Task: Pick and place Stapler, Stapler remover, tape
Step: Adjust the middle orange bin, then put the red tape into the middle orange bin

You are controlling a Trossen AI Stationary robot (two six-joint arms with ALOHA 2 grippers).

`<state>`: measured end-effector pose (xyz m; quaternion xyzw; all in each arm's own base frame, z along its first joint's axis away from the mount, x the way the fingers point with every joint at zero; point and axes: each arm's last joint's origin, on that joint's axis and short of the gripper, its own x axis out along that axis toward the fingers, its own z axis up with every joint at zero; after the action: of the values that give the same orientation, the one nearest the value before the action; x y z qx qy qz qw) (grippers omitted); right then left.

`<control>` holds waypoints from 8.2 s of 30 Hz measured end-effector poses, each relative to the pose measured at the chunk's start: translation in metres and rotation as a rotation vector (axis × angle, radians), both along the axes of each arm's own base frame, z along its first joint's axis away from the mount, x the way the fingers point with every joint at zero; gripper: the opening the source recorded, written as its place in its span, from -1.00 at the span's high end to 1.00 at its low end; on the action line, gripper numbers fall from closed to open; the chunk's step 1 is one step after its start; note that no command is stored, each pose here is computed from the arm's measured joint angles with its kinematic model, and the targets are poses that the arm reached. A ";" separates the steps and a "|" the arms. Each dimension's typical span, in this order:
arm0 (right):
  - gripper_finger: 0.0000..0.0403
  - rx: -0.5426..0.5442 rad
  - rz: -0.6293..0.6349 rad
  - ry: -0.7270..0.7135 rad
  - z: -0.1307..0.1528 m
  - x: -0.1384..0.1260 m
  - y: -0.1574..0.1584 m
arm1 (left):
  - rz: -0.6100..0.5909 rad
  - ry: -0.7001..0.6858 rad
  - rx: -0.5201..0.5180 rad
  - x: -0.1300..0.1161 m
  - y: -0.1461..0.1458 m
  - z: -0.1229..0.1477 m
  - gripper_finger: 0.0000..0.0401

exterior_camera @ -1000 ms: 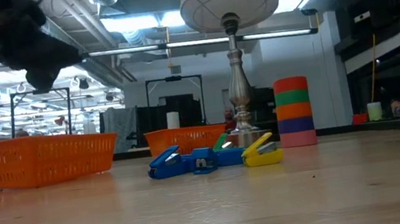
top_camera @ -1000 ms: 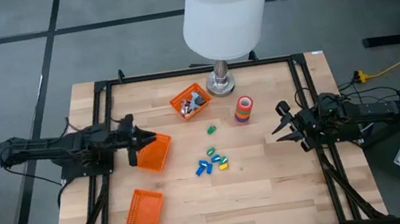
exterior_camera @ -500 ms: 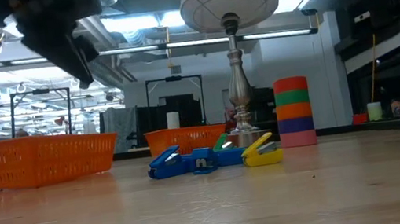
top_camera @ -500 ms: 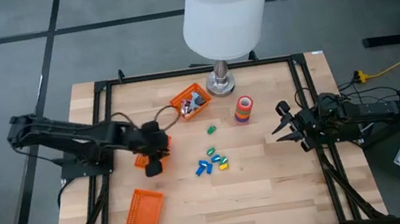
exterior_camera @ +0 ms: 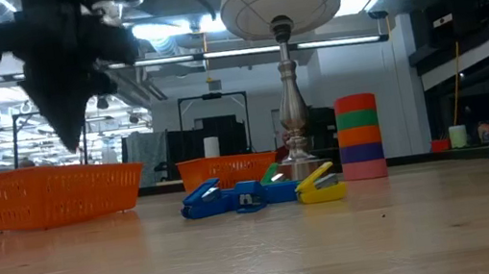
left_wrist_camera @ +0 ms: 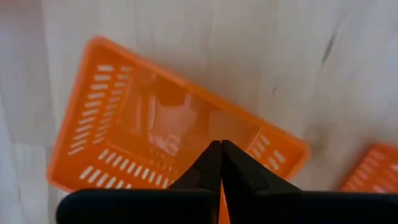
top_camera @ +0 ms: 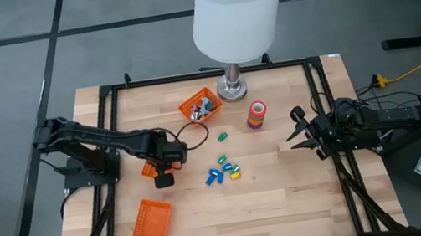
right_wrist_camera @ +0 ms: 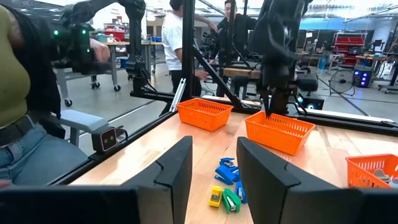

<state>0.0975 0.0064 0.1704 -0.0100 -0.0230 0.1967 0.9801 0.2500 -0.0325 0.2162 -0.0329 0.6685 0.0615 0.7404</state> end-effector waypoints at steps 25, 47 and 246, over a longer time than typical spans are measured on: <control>0.36 0.000 0.000 0.000 0.000 0.000 0.000 | -0.162 0.107 -0.007 0.039 -0.006 -0.070 0.99; 0.36 0.000 0.000 0.000 0.000 0.000 0.000 | -0.240 -0.438 0.141 0.093 0.012 -0.057 0.99; 0.36 0.000 0.000 -0.001 0.000 0.000 0.000 | 0.521 -0.596 0.329 0.074 -0.027 -0.008 0.85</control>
<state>0.0974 0.0064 0.1706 -0.0102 -0.0236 0.1967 0.9801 0.3237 -0.0595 0.2082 -0.0983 0.3760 0.3401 0.8563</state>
